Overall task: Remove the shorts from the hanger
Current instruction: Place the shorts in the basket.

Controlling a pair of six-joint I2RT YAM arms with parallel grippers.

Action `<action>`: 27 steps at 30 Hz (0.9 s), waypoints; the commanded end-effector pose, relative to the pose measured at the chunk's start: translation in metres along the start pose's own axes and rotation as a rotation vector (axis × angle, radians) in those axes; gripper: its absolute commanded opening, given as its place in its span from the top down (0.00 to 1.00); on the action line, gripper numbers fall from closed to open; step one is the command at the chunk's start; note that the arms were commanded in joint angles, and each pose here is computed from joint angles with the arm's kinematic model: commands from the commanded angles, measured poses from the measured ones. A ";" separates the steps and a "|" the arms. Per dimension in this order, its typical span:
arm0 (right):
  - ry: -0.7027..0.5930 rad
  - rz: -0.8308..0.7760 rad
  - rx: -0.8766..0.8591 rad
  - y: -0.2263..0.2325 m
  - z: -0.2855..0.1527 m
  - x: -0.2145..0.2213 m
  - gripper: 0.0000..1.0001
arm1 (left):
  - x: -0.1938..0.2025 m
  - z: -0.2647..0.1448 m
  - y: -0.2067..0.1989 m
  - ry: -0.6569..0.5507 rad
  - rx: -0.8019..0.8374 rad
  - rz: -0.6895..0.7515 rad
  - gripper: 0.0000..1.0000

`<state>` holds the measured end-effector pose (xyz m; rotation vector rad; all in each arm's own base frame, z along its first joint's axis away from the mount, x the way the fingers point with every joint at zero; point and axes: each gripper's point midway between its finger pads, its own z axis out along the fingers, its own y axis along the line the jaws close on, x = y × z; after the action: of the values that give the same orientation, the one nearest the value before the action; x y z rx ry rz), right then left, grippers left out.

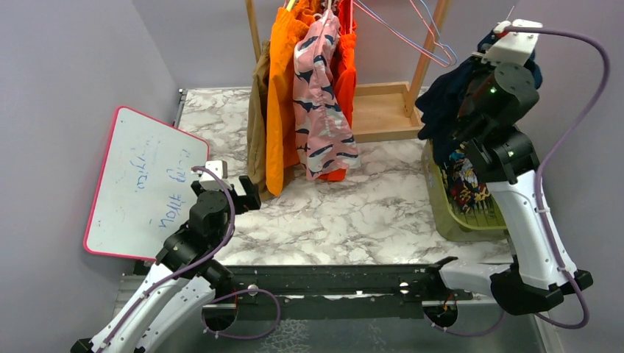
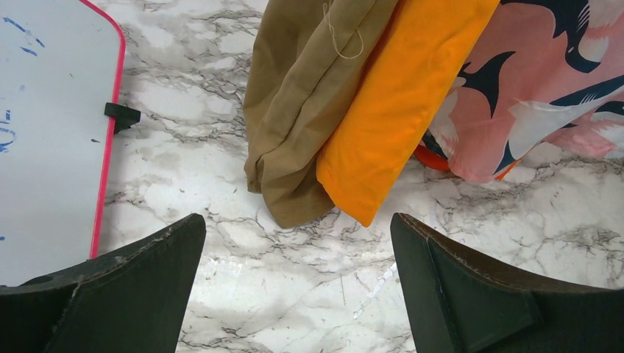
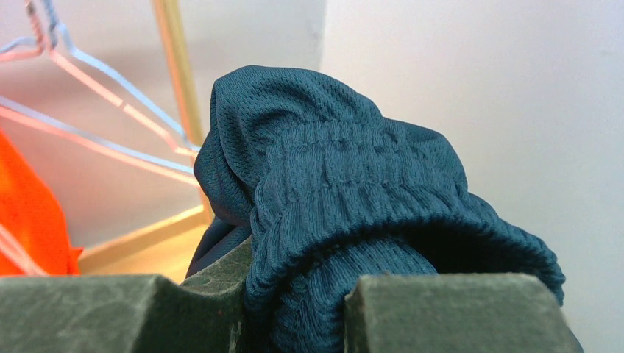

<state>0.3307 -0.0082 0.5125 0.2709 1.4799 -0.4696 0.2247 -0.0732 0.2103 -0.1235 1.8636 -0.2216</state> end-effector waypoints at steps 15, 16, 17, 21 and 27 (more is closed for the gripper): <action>0.336 -0.024 0.169 -0.063 0.011 0.170 0.98 | 0.003 0.001 -0.004 0.008 0.028 -0.003 0.01; 0.349 -0.029 0.151 -0.059 0.012 0.180 0.97 | 0.003 0.001 -0.005 0.010 0.030 -0.001 0.01; 0.368 -0.040 0.143 -0.055 0.015 0.191 0.98 | 0.004 0.002 -0.006 0.014 0.032 0.001 0.01; 0.514 -0.039 0.094 -0.039 0.033 0.241 0.98 | 0.006 0.003 -0.007 0.024 0.035 0.006 0.01; 0.681 -0.026 -0.062 -0.002 0.054 0.296 0.97 | 0.003 0.001 -0.005 0.010 0.033 -0.002 0.01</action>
<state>0.3600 -0.0980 0.2448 0.4345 2.0842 -0.5627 0.2247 -0.0786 0.2069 -0.1009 1.8821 -0.2381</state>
